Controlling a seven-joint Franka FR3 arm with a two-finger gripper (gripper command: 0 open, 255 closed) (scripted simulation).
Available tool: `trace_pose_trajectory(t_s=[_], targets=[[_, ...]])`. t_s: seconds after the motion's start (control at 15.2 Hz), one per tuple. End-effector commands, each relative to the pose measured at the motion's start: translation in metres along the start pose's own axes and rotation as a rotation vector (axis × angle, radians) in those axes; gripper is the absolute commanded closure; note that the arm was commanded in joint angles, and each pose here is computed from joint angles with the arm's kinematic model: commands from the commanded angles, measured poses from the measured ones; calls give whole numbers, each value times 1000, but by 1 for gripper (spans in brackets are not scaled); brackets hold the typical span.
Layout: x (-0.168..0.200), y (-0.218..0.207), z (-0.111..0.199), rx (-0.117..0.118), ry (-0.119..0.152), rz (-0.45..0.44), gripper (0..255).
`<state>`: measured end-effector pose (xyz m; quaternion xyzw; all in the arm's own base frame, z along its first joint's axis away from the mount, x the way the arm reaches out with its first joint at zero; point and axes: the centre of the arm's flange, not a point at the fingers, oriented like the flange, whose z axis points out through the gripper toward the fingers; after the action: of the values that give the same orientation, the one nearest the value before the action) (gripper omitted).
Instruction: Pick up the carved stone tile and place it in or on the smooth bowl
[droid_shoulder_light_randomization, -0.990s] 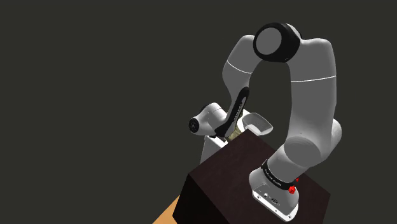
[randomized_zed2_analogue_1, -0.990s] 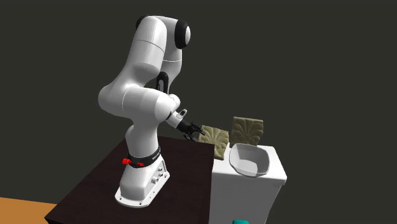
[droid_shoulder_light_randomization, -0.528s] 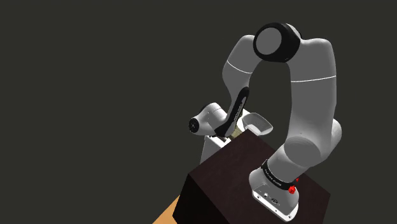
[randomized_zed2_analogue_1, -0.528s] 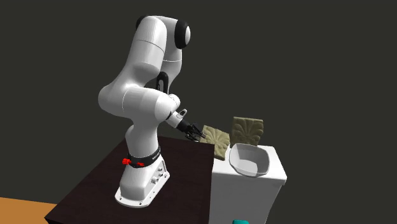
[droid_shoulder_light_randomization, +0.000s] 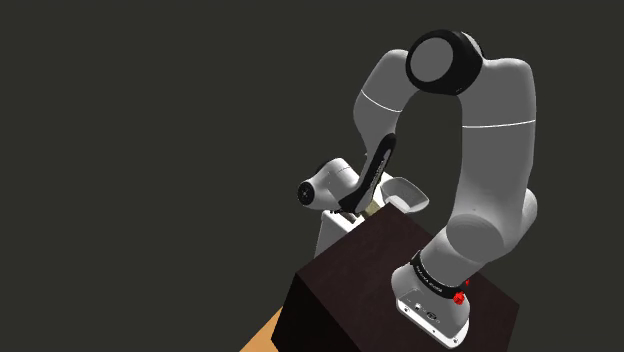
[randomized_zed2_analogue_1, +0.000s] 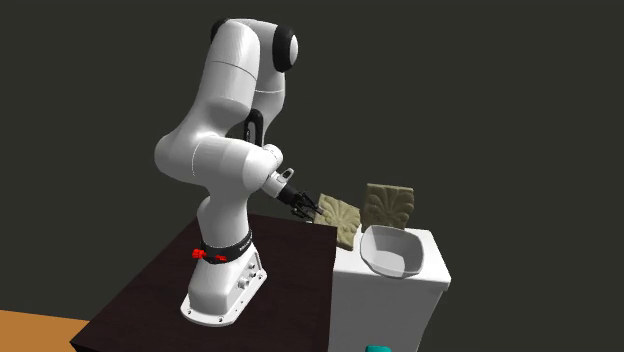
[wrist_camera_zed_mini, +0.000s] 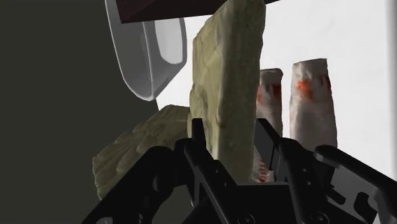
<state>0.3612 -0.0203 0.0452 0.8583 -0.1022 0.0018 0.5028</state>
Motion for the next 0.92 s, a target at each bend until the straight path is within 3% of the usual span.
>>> trace_pose_trajectory(t_s=[0.0, 0.86], targets=[[1, 10, -5, -7, 0, 1, 255], [9, 69, -39, -7, 0, 1, 255]])
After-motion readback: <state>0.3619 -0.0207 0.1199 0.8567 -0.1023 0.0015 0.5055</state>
